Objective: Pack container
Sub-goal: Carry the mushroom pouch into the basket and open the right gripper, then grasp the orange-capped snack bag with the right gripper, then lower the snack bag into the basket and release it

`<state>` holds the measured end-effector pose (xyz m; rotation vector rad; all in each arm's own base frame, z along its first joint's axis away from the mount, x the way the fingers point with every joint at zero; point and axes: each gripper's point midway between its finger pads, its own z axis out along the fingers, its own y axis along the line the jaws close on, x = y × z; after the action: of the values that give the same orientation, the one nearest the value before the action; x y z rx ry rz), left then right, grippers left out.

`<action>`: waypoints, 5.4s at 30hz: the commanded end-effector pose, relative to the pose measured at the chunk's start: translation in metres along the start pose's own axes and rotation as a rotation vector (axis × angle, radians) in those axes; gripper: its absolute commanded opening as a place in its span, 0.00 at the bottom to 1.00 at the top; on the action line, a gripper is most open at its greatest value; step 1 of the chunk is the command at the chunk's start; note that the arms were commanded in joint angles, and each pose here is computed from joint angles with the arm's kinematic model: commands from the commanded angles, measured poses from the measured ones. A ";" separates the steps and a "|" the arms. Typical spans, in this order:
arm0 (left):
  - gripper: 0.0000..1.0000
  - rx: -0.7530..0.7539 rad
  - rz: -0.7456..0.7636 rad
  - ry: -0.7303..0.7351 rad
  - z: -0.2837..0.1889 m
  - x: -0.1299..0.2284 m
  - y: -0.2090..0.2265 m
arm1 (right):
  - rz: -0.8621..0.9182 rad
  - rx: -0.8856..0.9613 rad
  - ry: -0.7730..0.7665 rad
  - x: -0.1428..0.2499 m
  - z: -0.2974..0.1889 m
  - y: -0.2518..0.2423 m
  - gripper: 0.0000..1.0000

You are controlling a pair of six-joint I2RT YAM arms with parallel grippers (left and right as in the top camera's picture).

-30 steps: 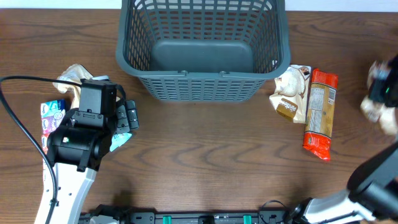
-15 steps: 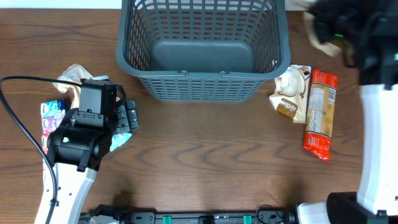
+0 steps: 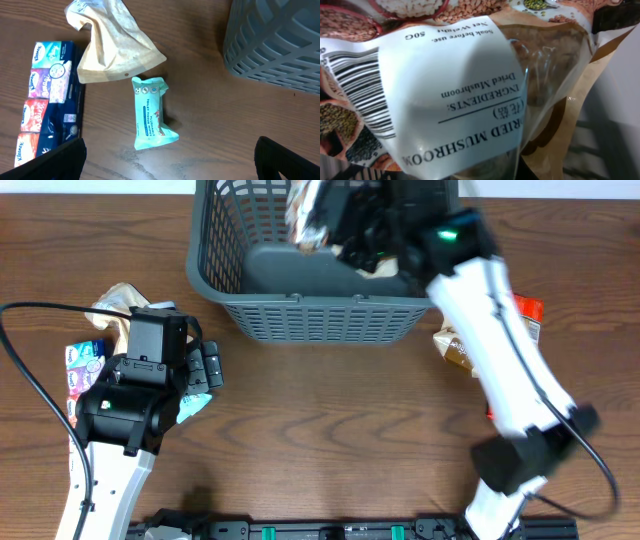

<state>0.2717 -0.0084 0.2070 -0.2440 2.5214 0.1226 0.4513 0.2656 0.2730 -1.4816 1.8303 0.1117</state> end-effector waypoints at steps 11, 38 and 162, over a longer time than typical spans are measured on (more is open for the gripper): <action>0.97 -0.001 -0.010 -0.004 -0.001 -0.001 0.001 | 0.060 -0.205 0.172 0.060 0.082 0.043 0.13; 0.97 -0.003 0.018 0.002 -0.001 0.000 0.002 | 1.208 1.049 0.049 0.135 -0.258 -0.148 0.83; 0.97 -0.001 0.016 -0.005 -0.001 -0.001 0.001 | -0.096 0.001 -0.037 0.021 0.007 -0.030 0.01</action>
<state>0.2722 -0.0086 0.2072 -0.2339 2.5205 0.1245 0.4759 0.2279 0.2772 -1.5439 1.7406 0.0165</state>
